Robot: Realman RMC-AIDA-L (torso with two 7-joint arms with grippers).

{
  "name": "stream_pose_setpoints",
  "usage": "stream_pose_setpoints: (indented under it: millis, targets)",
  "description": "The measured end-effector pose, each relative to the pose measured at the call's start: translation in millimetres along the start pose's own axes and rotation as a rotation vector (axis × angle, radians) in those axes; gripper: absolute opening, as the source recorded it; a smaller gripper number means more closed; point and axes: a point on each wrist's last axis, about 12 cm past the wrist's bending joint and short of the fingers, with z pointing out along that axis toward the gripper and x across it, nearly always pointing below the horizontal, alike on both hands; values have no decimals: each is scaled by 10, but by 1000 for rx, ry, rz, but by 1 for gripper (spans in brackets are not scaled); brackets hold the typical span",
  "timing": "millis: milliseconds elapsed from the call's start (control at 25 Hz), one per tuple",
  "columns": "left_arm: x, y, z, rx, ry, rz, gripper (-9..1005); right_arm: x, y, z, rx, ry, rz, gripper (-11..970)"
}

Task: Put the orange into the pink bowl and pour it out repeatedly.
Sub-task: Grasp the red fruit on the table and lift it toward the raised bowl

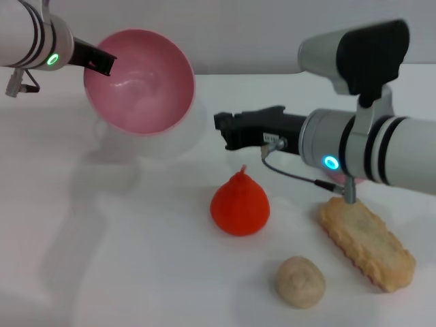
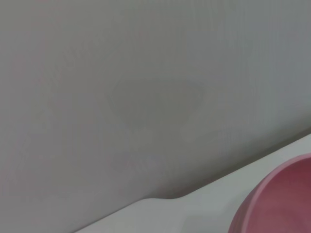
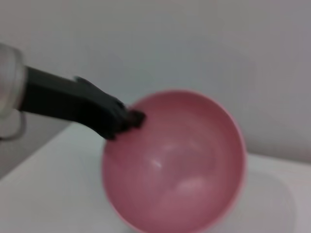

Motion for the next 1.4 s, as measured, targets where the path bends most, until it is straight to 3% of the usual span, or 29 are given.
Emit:
stream_pose_setpoints:
  millis: [240, 600, 840, 1040, 1160, 1360, 1400]
  targets:
    - [-17, -1, 6, -1, -8, 2, 45, -180, 60, -152, -8, -39, -25, -1]
    - [4, -11, 39, 2, 8, 11, 45, 140, -86, 9, 51, 26, -22, -1]
    - [-6, -30, 43, 5, 7, 18, 45, 192, -92, 63, 55, 35, -32, 112]
    - [-14, -37, 44, 6, 8, 21, 45, 241, -104, 80, 60, 40, -22, 330]
    - [-11, -44, 48, 7, 11, 23, 45, 300, -112, 102, 61, 59, -7, 566]
    - [0, -66, 60, 14, 17, 26, 45, 435, -121, 155, 56, 102, 27, 748]
    - [3, -74, 64, 16, 20, 29, 45, 455, -120, 161, 53, 107, 36, 747]
